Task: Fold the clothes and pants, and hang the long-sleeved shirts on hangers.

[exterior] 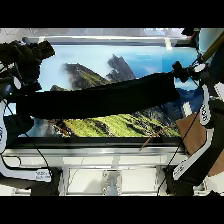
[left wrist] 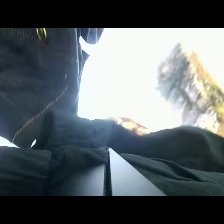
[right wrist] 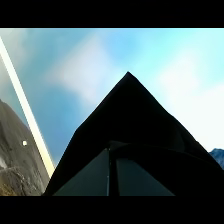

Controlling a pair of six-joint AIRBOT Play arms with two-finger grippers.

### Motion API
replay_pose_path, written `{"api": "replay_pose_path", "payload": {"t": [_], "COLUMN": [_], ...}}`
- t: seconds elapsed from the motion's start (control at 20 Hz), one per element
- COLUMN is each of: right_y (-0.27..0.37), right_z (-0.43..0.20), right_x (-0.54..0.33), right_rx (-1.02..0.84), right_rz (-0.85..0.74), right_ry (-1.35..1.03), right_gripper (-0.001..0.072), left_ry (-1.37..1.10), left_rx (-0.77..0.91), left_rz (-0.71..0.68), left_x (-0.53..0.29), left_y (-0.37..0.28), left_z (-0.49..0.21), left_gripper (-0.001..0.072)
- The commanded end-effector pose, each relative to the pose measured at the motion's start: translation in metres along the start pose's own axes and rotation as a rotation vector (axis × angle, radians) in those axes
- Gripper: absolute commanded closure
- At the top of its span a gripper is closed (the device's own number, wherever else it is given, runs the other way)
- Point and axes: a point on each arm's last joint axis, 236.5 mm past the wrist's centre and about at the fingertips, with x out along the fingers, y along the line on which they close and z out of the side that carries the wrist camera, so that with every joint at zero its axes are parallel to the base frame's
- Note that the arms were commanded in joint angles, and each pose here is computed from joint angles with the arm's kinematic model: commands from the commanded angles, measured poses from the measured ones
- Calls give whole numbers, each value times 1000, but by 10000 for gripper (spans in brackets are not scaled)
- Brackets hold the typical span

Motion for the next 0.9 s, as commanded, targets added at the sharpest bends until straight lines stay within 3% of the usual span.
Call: {"api": "replay_pose_path", "payload": {"t": [0.0,0.15,0.2,0.25,0.3,0.6,0.75,0.85], "right_y": [-2,6,8,7,7,-8,-49,-78], "right_z": [5,16,18,19,19,28,20,13], "right_x": [8,7,7,7,7,-24,-66,-91], "right_rx": [27,55,58,59,59,-15,-13,45], "right_rz": [5,41,46,46,46,20,-6,28], "right_ry": [-31,-78,-88,-91,-90,-35,154,251], "right_gripper": [705,703,652,441,379,361,358,319], "left_ry": [-33,-78,-80,-80,-75,-168,-291,-362], "left_rx": [-40,-65,-68,-73,-82,-89,-77,-77], "left_rz": [-4,-21,-22,-24,-23,-34,-46,-62], "left_x": [10,10,10,10,9,-39,-97,-133], "left_y": [-2,-7,-7,-8,-7,-5,-3,-5], "left_z": [11,21,22,22,21,48,75,88], "left_gripper": [689,666,406,100,56,56,59,59]}}
